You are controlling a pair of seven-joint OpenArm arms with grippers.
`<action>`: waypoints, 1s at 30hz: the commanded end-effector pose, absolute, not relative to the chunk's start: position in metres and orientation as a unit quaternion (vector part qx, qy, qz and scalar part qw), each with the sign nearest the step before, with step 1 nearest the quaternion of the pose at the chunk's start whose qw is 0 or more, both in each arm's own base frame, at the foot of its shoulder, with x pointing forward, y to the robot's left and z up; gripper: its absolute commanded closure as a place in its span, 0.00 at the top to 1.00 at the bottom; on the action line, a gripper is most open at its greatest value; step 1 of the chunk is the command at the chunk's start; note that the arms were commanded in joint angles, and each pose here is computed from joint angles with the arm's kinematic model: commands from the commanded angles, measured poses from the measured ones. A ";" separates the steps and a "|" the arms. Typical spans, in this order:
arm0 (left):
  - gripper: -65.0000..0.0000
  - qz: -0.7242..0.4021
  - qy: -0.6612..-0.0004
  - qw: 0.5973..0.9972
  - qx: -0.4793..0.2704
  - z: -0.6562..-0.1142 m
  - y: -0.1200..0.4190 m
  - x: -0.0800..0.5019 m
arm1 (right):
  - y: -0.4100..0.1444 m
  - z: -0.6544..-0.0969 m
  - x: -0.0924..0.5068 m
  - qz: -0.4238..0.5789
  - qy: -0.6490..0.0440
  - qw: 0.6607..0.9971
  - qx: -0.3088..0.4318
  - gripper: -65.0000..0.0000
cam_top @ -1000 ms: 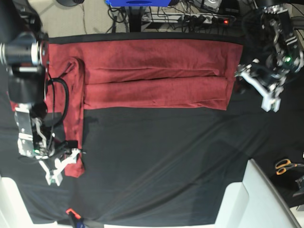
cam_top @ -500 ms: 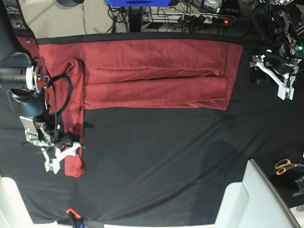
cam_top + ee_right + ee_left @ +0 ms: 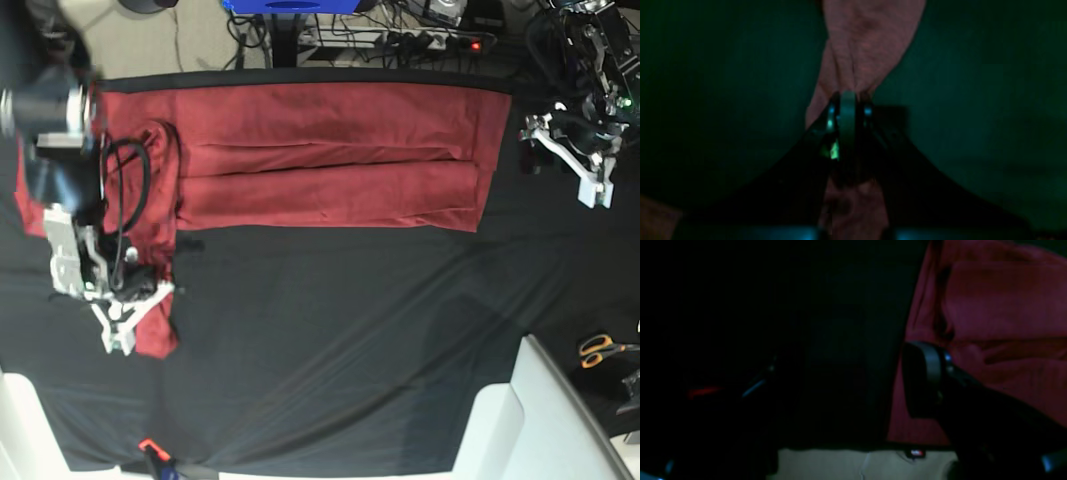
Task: Fold the T-shirt properly
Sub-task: 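Drag the held sleeve across the folded shirt toward the left gripper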
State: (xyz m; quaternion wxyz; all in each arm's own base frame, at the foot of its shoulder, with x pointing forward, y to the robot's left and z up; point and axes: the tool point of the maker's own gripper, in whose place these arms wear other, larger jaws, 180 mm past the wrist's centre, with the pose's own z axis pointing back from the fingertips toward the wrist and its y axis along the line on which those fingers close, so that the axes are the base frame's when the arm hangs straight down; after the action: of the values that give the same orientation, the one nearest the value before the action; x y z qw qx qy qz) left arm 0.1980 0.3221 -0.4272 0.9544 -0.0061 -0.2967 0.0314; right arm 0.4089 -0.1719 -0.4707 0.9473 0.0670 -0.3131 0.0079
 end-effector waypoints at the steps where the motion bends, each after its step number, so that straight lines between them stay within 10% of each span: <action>1: 0.68 0.027 -0.314 0.949 0.002 -0.417 0.330 0.207 | -0.176 -0.436 0.432 0.018 -0.363 0.930 0.061 0.00; 30: 0.68 0.033 -0.322 0.946 -0.004 -0.416 0.330 0.219 | -0.008 -0.369 0.259 0.217 -0.344 0.901 0.153 0.00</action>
State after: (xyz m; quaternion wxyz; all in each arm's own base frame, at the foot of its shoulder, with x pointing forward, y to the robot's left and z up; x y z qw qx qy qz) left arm 0.2128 0.3241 -0.4272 0.9509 -0.0117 -0.3065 0.0408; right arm 0.2492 -0.0111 -0.3822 0.9107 0.1478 -0.3185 0.2177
